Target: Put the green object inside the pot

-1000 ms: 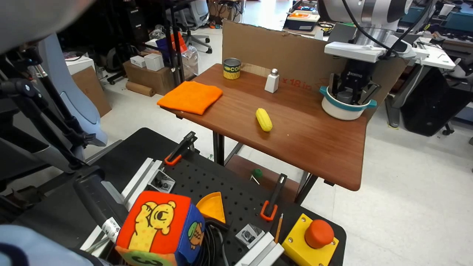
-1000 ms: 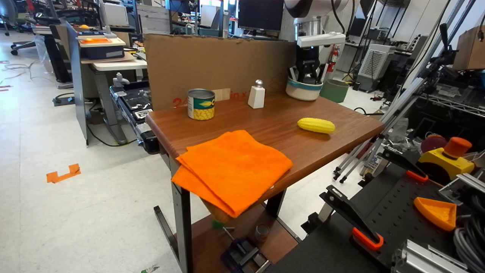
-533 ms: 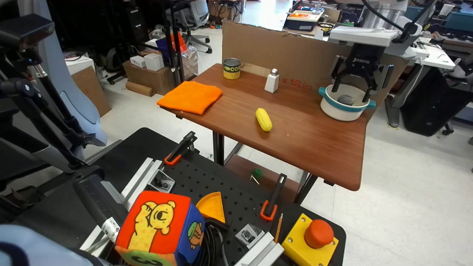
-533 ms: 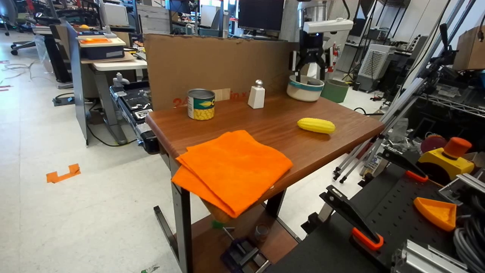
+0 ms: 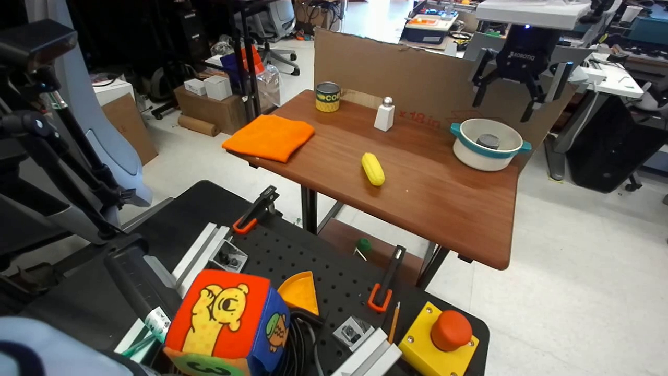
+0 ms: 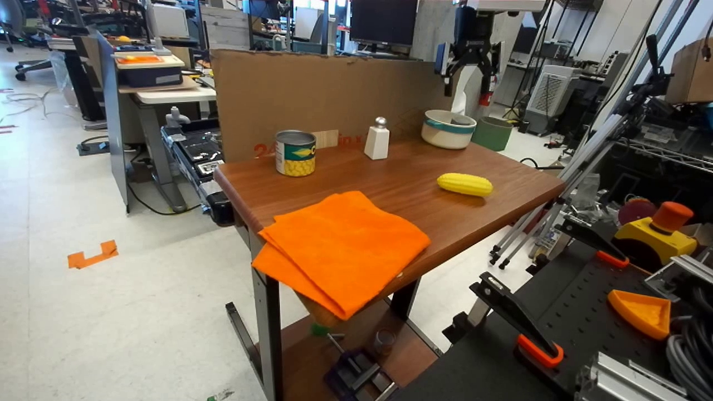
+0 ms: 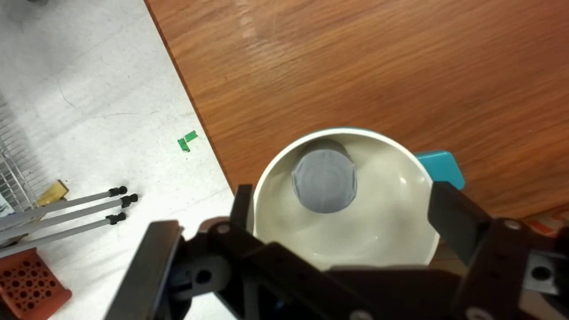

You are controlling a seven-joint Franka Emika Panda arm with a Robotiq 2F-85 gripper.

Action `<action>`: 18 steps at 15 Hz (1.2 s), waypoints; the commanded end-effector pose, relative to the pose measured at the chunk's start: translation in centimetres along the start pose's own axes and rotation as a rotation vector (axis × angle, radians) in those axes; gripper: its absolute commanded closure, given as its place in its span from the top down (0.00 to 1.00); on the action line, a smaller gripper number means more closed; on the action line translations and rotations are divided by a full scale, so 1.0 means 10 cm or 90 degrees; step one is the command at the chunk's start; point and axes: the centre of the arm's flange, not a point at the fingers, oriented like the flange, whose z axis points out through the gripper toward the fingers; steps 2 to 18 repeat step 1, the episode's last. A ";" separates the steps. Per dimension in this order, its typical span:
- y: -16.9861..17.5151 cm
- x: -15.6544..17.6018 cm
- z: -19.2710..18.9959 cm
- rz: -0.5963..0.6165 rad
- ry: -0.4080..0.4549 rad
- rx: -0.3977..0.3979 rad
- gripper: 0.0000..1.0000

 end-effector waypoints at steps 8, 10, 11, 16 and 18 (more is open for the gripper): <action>-0.01 0.01 0.04 -0.001 -0.003 -0.001 1.00; -0.01 0.01 0.04 -0.001 -0.003 -0.001 1.00; -0.01 0.01 0.04 -0.001 -0.003 -0.001 1.00; -0.01 0.01 0.04 -0.001 -0.003 -0.001 1.00; -0.01 0.01 0.04 -0.001 -0.003 -0.001 1.00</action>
